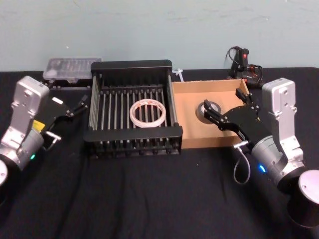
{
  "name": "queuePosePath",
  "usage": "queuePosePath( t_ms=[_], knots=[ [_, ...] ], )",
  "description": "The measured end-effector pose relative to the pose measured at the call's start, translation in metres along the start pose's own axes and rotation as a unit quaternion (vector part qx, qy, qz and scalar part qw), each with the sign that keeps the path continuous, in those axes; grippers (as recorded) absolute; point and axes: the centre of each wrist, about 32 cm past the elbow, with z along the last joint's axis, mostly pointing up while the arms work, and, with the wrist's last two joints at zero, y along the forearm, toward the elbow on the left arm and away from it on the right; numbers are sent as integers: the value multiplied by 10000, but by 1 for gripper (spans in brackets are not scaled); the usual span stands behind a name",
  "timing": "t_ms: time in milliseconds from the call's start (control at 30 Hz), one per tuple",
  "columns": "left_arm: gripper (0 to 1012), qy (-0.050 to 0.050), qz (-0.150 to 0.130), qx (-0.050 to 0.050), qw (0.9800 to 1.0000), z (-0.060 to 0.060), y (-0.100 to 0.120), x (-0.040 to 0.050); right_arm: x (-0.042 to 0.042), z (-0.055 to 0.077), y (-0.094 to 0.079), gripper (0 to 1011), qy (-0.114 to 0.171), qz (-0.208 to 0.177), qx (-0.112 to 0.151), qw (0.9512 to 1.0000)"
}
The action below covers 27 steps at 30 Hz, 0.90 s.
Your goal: Pick up the white tape and place it into the black box , Pick up the silver tape and place it into the brown box.
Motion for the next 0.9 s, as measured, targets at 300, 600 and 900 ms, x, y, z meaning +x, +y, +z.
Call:
queuePosePath(
  t_ms=[300, 600, 900],
  knots=[
    [1001, 0, 0, 0, 10000, 0, 0, 0, 2, -3, 0, 1000, 15, 9, -7, 10000],
    [1002, 0, 0, 0, 10000, 0, 0, 0, 0, -3, 2, 1000, 14, 7, -11, 10000],
    [1001, 0, 0, 0, 10000, 0, 0, 0, -2, -3, 2, 1000, 13, 8, -11, 10000]
  ],
)
